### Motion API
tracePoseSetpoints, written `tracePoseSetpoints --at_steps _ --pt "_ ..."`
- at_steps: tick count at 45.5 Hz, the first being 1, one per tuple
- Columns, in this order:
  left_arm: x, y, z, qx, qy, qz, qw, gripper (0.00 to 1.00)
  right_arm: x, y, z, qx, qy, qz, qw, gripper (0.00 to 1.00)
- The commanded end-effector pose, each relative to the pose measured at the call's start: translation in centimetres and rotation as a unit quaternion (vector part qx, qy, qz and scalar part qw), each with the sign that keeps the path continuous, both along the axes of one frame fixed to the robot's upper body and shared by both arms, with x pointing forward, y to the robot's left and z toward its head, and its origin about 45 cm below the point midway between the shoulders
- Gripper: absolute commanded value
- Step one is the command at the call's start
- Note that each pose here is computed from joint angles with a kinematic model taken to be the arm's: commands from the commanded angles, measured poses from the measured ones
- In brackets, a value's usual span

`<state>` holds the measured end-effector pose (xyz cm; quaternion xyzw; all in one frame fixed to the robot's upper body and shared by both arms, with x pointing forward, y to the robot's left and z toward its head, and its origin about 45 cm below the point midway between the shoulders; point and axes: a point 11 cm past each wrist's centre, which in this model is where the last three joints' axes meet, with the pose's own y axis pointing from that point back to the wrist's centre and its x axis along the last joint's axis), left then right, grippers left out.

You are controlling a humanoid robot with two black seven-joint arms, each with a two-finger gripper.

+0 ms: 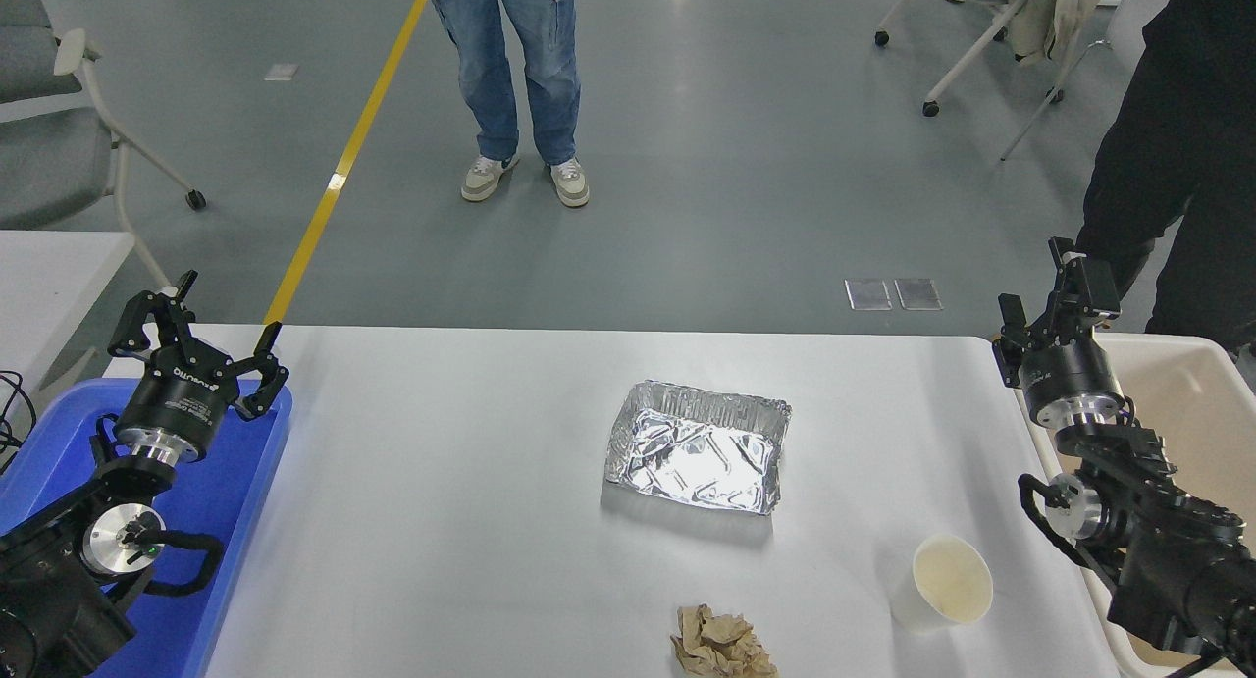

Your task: Clean the table surface

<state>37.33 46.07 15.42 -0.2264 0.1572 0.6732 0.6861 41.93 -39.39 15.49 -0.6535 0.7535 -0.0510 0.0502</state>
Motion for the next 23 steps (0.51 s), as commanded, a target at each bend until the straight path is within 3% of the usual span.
tracePoseSetpoints --at_steps 1,23 --pt "0.0 0.0 0.0 0.0 0.0 0.0 1.0 1.0 0.1 -0.1 0.1 -0.002 -0.001 -0.001 1.0 0.99" --pt "0.0 0.0 0.0 0.0 0.0 0.0 1.0 1.0 0.2 -1.1 0.8 -0.008 -0.007 -0.011 1.0 0.99"
